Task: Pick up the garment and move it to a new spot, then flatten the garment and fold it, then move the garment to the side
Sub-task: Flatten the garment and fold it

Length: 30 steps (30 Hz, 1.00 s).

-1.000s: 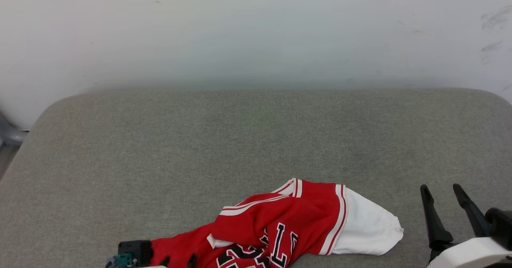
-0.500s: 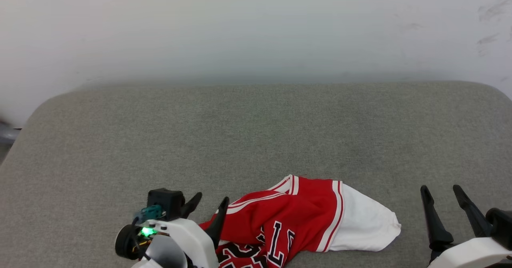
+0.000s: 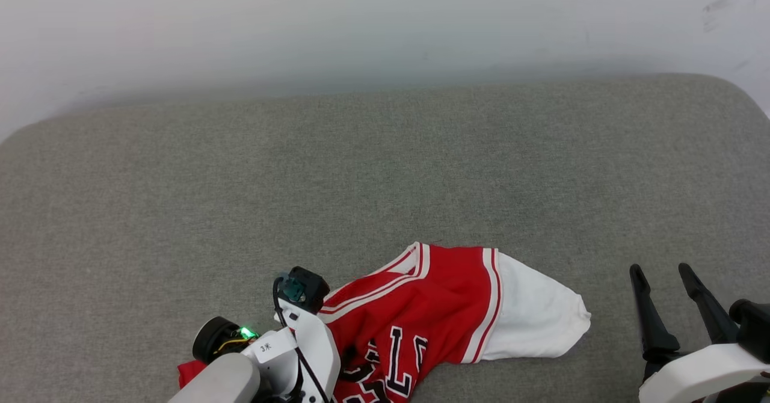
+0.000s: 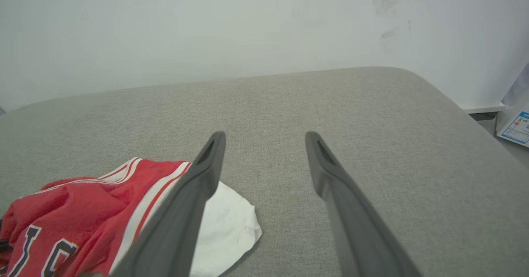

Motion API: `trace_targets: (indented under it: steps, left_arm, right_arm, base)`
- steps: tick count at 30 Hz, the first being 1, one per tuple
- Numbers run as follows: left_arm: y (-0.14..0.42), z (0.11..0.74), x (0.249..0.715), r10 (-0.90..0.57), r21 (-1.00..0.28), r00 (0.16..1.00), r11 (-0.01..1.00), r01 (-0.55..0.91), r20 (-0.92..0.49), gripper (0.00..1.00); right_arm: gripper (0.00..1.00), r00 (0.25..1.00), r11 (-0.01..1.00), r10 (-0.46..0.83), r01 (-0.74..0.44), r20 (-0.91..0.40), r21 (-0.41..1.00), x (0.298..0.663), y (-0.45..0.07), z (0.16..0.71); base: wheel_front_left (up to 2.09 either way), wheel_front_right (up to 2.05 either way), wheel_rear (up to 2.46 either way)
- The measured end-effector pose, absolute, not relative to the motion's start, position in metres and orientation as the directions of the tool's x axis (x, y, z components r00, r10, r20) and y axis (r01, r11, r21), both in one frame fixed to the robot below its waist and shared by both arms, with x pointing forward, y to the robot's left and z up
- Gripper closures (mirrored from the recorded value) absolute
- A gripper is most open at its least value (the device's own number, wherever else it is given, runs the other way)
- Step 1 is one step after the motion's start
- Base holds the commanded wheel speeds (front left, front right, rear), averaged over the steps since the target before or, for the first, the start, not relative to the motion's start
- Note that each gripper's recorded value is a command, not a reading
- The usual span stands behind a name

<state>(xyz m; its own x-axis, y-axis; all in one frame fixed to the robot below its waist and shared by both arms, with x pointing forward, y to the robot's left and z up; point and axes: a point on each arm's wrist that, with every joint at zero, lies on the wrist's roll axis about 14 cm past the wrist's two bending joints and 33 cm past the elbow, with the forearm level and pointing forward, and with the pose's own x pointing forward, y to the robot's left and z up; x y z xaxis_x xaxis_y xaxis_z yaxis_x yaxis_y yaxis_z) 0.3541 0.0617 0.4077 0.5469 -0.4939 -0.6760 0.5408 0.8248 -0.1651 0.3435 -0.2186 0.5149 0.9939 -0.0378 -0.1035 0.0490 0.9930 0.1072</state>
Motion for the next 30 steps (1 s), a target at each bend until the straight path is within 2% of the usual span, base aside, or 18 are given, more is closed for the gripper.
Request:
trace_targets:
  steps: [1, 2, 3, 4, 5, 9, 16, 20, 24, 30]
  left_arm:
    - [0.064, 0.401, 0.352, -0.484, -0.159, 0.520, 0.821, 0.549, -0.704, 0.00]
    - [0.066, 0.396, 0.352, -0.476, -0.156, 0.505, 0.820, 0.551, -0.720, 0.06]
    - [0.065, 0.393, 0.353, -0.474, -0.153, 0.489, 0.814, 0.560, -0.732, 0.60]
    - [0.065, 0.393, 0.355, -0.474, -0.147, 0.488, 0.811, 0.567, -0.733, 0.95]
    - [0.064, 0.394, 0.358, -0.474, -0.142, 0.491, 0.810, 0.569, -0.731, 1.00]
    - [0.067, 0.404, 0.371, -0.468, -0.097, 0.545, 0.813, 0.574, -0.695, 1.00]
    - [0.080, 0.462, 0.416, -0.426, 0.024, 0.745, 0.861, 0.508, -0.513, 1.00]
    - [0.087, 0.493, 0.447, -0.394, 0.059, 0.817, 0.887, 0.457, -0.421, 1.00]
    - [0.089, 0.497, 0.472, -0.371, 0.053, 0.836, 0.903, 0.426, -0.405, 1.00]
    - [0.085, 0.453, 0.488, -0.363, 0.014, 0.779, 0.903, 0.430, -0.511, 1.00]
  right_arm:
    - [0.00, 0.993, 0.993, -0.040, 0.052, -0.109, 0.107, 0.344, -0.219, 0.513]
    - [0.00, 0.993, 0.992, -0.043, 0.055, -0.112, 0.110, 0.345, -0.220, 0.511]
    - [0.00, 0.992, 0.992, -0.046, 0.059, -0.115, 0.112, 0.345, -0.221, 0.509]
    - [0.00, 0.992, 0.992, -0.048, 0.062, -0.117, 0.113, 0.346, -0.222, 0.508]
    - [0.00, 0.992, 0.991, -0.052, 0.066, -0.118, 0.114, 0.347, -0.223, 0.507]
    - [0.00, 0.991, 0.990, -0.059, 0.074, -0.122, 0.123, 0.346, -0.225, 0.504]
    - [0.00, 0.992, 0.989, -0.049, 0.065, -0.118, 0.135, 0.347, -0.222, 0.503]
    - [0.00, 0.992, 0.989, -0.040, 0.057, -0.122, 0.136, 0.351, -0.219, 0.502]
    - [0.00, 0.991, 0.990, -0.037, 0.053, -0.126, 0.133, 0.359, -0.218, 0.500]
    - [0.00, 0.985, 0.988, -0.068, 0.088, -0.156, 0.125, 0.361, -0.228, 0.489]
  base:
    - [0.00, 0.00, 0.00]
    - [0.00, 0.00, 0.00]
    - [0.00, 0.00, 0.00]
    - [0.00, 0.00, 0.00]
    - [0.00, 0.00, 0.00]
    - [0.00, 0.00, 0.00]
    - [0.00, 0.00, 0.00]
    - [0.00, 0.00, 0.00]
    - [0.00, 0.00, 0.00]
    - [0.00, 0.00, 0.00]
